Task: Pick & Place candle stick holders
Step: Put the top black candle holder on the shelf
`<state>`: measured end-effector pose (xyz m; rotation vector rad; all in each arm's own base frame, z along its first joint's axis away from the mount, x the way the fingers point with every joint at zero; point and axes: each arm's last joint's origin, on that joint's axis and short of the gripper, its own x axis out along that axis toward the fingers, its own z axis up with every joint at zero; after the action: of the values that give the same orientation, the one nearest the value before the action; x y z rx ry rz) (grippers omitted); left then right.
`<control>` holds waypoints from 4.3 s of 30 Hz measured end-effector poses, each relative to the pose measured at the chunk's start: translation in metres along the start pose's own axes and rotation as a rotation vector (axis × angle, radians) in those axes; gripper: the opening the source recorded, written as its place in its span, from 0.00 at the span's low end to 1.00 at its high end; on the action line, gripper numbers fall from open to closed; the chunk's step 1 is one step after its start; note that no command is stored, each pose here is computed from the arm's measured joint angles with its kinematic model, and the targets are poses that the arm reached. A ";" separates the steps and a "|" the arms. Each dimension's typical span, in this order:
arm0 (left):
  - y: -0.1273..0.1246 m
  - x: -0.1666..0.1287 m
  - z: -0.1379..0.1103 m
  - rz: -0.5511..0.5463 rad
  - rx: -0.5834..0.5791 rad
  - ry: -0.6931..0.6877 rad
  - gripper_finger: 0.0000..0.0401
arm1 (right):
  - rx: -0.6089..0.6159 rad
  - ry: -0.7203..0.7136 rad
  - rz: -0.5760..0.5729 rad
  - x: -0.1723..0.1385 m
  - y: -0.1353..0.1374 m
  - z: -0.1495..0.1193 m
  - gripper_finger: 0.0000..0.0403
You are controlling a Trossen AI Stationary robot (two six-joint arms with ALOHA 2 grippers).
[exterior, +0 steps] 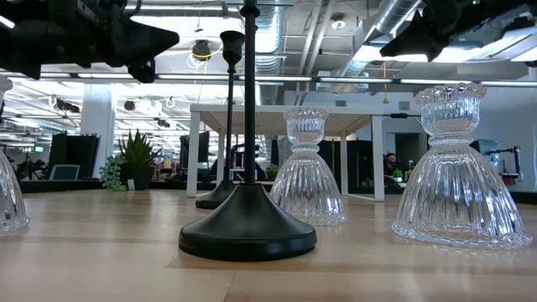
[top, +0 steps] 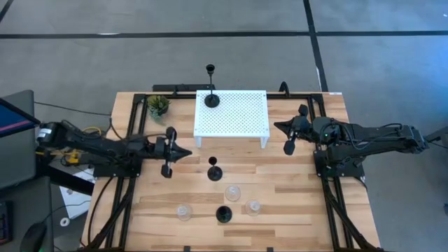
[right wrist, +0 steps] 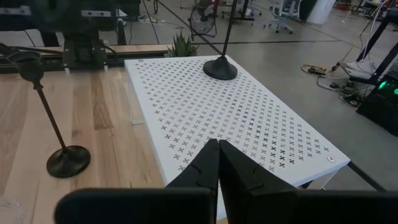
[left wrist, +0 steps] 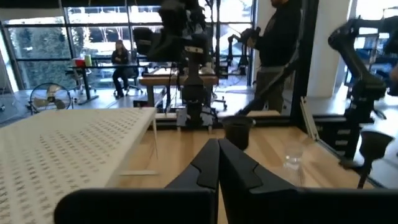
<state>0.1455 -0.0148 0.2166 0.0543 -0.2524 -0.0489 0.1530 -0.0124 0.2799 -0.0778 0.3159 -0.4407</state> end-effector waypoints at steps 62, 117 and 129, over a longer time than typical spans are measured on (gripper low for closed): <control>-0.036 0.065 -0.068 -0.047 -0.025 0.352 0.32 | 0.008 0.018 0.100 -0.003 0.008 -0.002 0.00; -0.034 0.090 -0.091 0.024 -0.069 0.381 0.15 | -0.007 0.032 0.121 -0.004 0.012 -0.004 0.00; -0.037 0.090 -0.090 0.018 -0.073 0.382 0.05 | -0.008 0.032 0.121 -0.004 0.012 -0.004 0.00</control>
<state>0.2534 -0.0519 0.1491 -0.0119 0.1311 -0.0290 0.1526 0.0000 0.2757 -0.0589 0.3523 -0.3214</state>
